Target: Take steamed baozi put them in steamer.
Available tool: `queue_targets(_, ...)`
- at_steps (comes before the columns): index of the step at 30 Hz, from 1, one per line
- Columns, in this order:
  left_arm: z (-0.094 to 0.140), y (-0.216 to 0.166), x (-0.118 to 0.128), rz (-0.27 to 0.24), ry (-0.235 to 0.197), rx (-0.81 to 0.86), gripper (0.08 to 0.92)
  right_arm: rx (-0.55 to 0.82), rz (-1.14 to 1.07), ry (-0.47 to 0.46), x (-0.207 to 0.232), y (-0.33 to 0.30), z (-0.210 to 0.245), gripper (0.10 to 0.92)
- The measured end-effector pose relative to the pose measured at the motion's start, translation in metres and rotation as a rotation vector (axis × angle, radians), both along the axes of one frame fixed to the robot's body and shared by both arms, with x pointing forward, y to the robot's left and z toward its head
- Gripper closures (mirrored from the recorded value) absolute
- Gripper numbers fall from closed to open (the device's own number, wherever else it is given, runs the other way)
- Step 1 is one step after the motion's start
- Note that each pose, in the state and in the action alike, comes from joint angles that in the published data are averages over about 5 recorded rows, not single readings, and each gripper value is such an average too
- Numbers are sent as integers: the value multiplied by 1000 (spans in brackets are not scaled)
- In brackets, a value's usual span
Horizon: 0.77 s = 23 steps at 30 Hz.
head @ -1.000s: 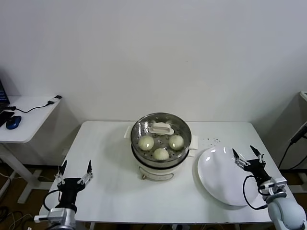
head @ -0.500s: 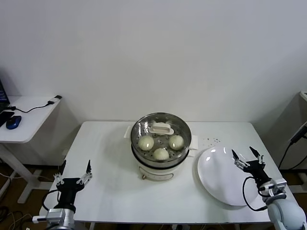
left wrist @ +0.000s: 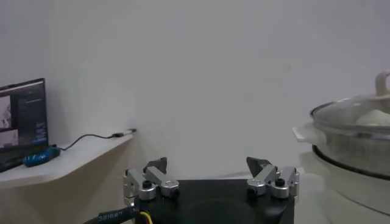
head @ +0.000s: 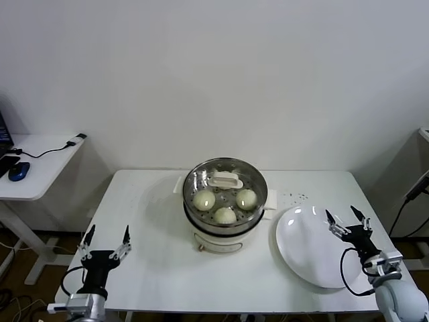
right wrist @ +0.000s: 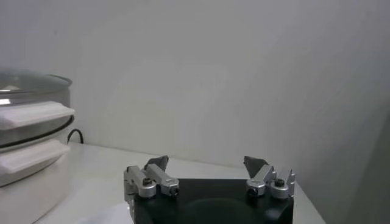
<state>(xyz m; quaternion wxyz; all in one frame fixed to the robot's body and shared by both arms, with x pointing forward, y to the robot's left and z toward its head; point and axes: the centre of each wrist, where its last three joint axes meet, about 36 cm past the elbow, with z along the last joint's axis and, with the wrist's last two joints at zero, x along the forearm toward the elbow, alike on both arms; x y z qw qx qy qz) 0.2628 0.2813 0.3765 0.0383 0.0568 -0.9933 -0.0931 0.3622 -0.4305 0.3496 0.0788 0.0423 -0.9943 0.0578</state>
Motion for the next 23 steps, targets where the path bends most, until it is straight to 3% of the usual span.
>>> queue_targets(23,8,3,0,-10,-15,5,177,-8,2,-3,-3,0,1,200)
